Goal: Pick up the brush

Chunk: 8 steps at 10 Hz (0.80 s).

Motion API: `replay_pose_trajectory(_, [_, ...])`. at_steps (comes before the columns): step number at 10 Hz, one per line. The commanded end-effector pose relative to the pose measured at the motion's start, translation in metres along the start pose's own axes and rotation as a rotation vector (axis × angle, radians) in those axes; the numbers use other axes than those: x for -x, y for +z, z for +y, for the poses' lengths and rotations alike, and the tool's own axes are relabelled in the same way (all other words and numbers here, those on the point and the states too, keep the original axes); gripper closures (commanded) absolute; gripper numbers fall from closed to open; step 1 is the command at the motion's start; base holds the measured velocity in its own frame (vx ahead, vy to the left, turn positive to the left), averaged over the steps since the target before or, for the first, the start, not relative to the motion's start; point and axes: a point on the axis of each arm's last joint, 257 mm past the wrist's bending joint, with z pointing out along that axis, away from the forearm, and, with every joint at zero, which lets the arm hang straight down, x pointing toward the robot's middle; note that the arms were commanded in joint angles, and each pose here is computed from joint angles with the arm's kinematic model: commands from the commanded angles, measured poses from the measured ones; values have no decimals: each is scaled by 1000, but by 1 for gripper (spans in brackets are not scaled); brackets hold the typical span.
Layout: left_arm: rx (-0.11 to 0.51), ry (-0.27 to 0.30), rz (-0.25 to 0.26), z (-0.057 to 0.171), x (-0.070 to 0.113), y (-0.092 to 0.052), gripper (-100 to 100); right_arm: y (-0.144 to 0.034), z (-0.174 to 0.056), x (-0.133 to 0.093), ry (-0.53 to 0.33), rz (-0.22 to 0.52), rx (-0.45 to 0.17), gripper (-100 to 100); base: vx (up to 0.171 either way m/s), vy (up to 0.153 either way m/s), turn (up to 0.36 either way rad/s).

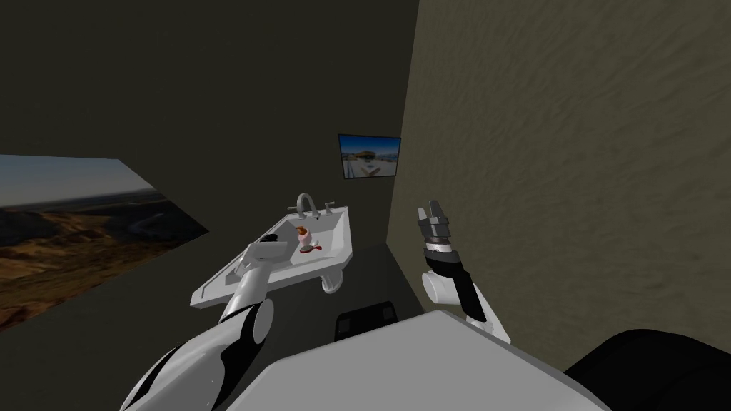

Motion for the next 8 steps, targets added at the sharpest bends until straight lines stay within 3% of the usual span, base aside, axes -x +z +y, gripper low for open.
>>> replay_pose_trajectory(1, [48,3,1,11,-4,2,-100,0,0,0,0,0,0,0,36,-60,3])
replay_pose_trajectory(5, [196,-1,11,35,-19,3,-100,0,0,0,0,0,0,0,37,-81,7])
replay_pose_trajectory(6, [208,1,11,39,-20,3,-100,0,0,0,0,0,0,0,58,-82,8])
replay_pose_trajectory(8, [300,4,28,59,-35,-2,-100,0,0,0,0,0,0,0,85,-83,-1])
